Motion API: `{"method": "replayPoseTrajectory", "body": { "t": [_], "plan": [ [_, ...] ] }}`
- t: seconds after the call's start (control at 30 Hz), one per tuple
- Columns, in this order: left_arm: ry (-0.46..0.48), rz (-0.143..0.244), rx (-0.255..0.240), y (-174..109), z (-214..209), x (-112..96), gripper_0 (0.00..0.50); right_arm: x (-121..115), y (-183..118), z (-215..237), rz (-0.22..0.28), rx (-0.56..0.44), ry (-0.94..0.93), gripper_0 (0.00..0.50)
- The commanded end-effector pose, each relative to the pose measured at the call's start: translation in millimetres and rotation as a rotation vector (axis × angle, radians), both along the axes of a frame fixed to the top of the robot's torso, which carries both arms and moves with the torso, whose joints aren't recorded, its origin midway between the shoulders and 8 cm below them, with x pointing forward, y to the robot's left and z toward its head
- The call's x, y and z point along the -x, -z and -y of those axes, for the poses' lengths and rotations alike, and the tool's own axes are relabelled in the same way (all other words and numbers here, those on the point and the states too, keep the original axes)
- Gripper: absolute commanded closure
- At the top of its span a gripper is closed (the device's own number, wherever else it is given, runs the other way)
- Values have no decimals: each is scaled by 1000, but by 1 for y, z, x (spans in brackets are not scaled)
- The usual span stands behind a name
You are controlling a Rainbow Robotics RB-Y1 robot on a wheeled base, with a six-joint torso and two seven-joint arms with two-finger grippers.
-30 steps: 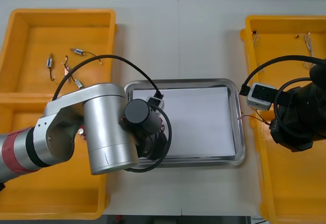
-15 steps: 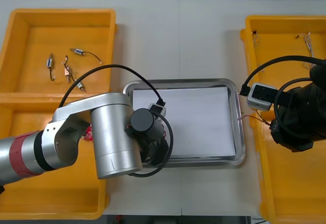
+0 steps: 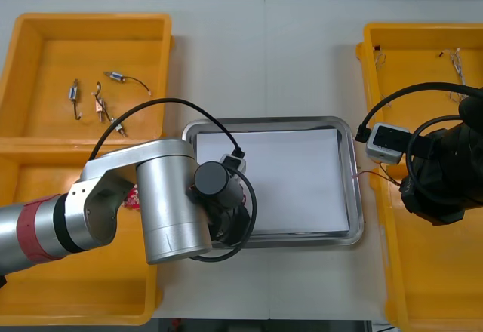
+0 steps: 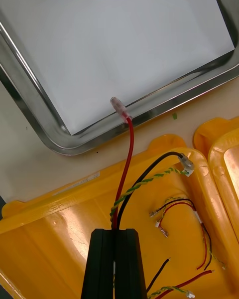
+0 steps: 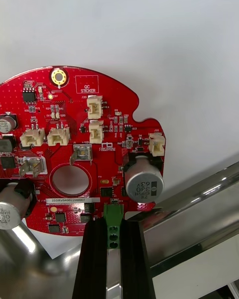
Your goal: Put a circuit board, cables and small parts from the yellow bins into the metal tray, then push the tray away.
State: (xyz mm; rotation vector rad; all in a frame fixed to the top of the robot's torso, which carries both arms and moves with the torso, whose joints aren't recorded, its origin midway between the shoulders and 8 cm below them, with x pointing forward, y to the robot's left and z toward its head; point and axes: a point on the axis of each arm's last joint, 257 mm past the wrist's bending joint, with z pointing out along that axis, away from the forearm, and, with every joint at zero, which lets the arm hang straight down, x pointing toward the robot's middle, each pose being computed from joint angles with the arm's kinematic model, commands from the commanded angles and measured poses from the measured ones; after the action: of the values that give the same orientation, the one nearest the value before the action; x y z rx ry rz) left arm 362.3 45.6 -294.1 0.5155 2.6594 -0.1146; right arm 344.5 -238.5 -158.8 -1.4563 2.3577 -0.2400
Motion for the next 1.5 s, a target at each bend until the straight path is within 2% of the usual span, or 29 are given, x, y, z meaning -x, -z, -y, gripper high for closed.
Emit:
{"method": "replayPoseTrajectory", "body": {
  "t": [0.03,0.17,0.2,0.23,0.27,0.3,0.4,0.77,0.93,1.0,1.1,1.3,1.5],
  "plan": [
    [-16,21,57,-13,24,0,500,-1,-9,4,25,20,13,500],
    [-21,21,64,-13,25,0,498,-1,-9,4,24,22,14,500],
    [-23,19,68,-13,25,0,449,-1,-9,4,24,20,13,500],
    [-24,19,73,-13,27,0,308,-1,-9,4,24,20,13,500],
    [-25,19,75,-13,27,0,225,-1,-9,4,24,22,14,500],
    [-27,21,79,-14,28,0,95,-1,-9,4,24,22,14,500],
    [-32,20,83,-14,28,0,2,-1,-9,3,25,19,13,500],
    [-58,32,117,-25,30,-5,0,0,-9,2,27,19,5,500],
    [-87,51,152,-46,26,-11,0,2,-13,-9,41,8,-24,500],
    [-111,60,181,-58,23,-15,0,3,-13,-16,41,-5,-40,500],
    [-142,65,208,-70,13,-19,0,8,-13,-35,24,-29,-87,500],
    [-198,86,179,-91,-11,-23,0,6,-15,-63,40,3,-183,500],
    [-271,87,163,-112,-40,-31,0,3,-8,-90,56,19,-249,500]
  ]
}}
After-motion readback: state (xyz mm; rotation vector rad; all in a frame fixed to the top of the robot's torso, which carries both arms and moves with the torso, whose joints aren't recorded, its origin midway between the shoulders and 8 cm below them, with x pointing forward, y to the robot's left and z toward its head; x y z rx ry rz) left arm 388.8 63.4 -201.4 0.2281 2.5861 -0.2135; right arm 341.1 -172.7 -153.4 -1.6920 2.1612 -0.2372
